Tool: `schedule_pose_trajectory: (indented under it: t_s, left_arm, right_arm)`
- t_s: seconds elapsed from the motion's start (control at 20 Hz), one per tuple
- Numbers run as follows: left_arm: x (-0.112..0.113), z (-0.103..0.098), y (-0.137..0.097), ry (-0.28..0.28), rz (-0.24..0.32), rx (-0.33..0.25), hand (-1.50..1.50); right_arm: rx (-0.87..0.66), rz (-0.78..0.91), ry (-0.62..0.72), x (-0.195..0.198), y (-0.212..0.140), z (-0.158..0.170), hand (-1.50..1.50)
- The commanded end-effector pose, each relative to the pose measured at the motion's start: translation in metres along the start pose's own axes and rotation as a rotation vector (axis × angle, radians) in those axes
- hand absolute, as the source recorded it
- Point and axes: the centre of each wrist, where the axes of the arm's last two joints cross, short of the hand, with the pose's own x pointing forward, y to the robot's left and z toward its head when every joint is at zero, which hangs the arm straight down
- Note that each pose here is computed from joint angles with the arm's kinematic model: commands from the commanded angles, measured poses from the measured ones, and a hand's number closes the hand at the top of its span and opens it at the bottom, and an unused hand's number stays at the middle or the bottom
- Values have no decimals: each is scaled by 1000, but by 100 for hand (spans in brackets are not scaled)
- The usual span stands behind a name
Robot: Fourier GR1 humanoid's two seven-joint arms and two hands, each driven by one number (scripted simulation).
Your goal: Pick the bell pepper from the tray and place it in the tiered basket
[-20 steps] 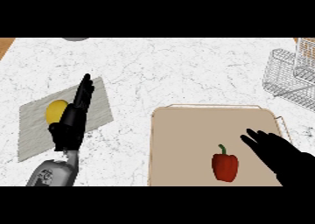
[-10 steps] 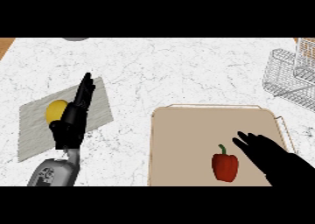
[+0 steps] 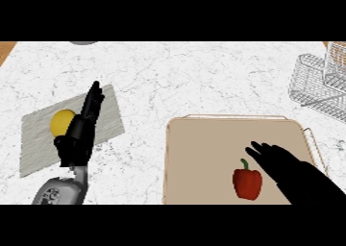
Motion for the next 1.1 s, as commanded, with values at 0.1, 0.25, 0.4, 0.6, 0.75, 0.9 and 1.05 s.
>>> schedule_pose_trajectory:
  t_s: [0.1,0.25,0.4,0.6,0.75,0.9,1.05]
  left_arm:
    - [16,12,-19,-2,12,8,0]
    - [9,-8,-4,0,-12,9,0]
    - [11,5,-5,-3,11,-1,0]
    - [4,9,-9,4,-1,-10,0]
    - [-2,9,-13,-16,1,-21,0]
    - [1,-6,-8,-8,-10,2,0]
    - [-12,6,-1,-10,-11,-18,0]
  right_arm:
    - [15,1,3,13,-1,-6,-150]
    - [33,5,7,1,8,-20,-150]
    - [33,-10,22,-3,8,-26,-150]
    - [21,-28,-6,-12,17,-14,-150]
    - [25,-21,6,15,32,-39,-150]
    - [14,-29,-4,11,39,-39,-150]
    - [21,-66,16,11,49,-42,-150]
